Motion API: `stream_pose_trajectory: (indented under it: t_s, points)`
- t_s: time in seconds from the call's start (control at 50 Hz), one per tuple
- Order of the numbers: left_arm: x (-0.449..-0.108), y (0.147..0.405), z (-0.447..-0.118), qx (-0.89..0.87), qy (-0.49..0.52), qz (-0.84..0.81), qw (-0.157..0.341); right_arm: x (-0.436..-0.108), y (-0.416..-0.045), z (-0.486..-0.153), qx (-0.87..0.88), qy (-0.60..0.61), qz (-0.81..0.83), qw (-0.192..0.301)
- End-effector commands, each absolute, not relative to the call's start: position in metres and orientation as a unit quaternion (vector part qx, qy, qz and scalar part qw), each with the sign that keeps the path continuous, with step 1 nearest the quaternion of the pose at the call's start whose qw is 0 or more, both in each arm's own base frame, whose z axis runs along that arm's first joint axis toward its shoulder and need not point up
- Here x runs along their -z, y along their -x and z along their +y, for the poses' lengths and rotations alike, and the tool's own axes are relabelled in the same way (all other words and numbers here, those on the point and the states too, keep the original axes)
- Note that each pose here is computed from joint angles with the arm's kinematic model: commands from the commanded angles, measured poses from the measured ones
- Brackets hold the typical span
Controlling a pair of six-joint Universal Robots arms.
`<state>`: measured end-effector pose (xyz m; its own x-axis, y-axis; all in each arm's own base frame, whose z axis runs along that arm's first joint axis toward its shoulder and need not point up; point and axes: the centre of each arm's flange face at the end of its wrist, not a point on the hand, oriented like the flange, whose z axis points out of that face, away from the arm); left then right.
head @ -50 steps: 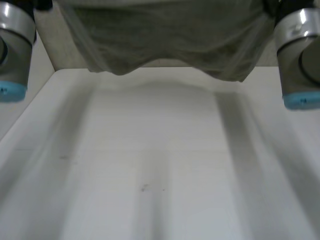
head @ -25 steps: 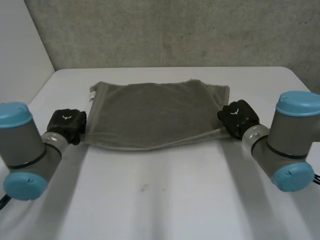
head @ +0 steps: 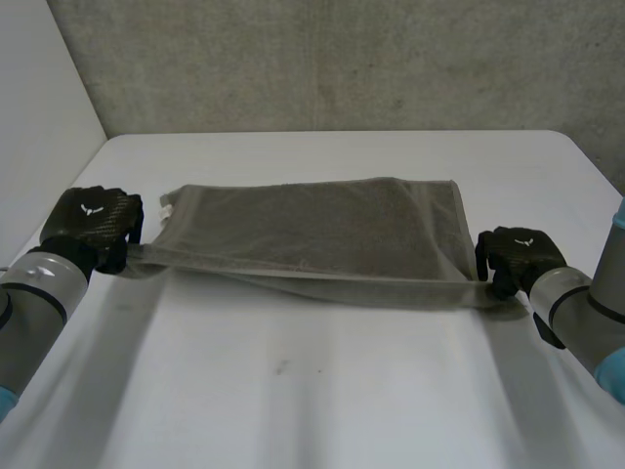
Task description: Fold the towel.
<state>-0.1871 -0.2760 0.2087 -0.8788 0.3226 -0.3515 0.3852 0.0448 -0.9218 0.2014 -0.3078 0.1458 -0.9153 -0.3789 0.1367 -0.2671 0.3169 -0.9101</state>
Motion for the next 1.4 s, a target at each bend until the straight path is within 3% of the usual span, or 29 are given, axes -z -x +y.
stream_pose_trajectory:
  t_s: [0.02,0.68,0.78,0.88,1.0,1.1,1.2,1.4]
  points:
    - [-0.206,0.185,-0.277,0.643,-0.243,0.726,0.026,-0.139,-0.186,-0.313,0.539,0.184,0.821,0.043]
    - [-0.206,0.187,-0.274,0.643,-0.246,0.725,0.024,-0.126,-0.168,-0.3,0.48,0.176,0.855,0.087]
    - [-0.209,0.187,-0.273,0.643,-0.245,0.725,0.024,-0.135,-0.161,-0.308,0.503,0.17,0.844,0.081]
    - [-0.216,0.185,-0.267,0.639,-0.245,0.729,0.024,-0.186,-0.155,-0.31,0.569,0.169,0.803,0.063]
    - [-0.228,0.183,-0.258,0.637,-0.246,0.73,0.026,-0.212,-0.154,-0.305,0.598,0.176,0.781,0.05]
    - [-0.249,0.18,-0.237,0.633,-0.249,0.733,0.028,-0.267,-0.147,-0.287,0.639,0.21,0.74,0.0]
    - [-0.259,0.179,-0.22,0.625,-0.253,0.738,0.024,-0.279,-0.144,-0.275,0.619,0.256,0.741,-0.037]
    - [-0.252,0.18,-0.21,0.61,-0.26,0.749,0.018,-0.262,-0.146,-0.271,0.571,0.282,0.771,-0.022]
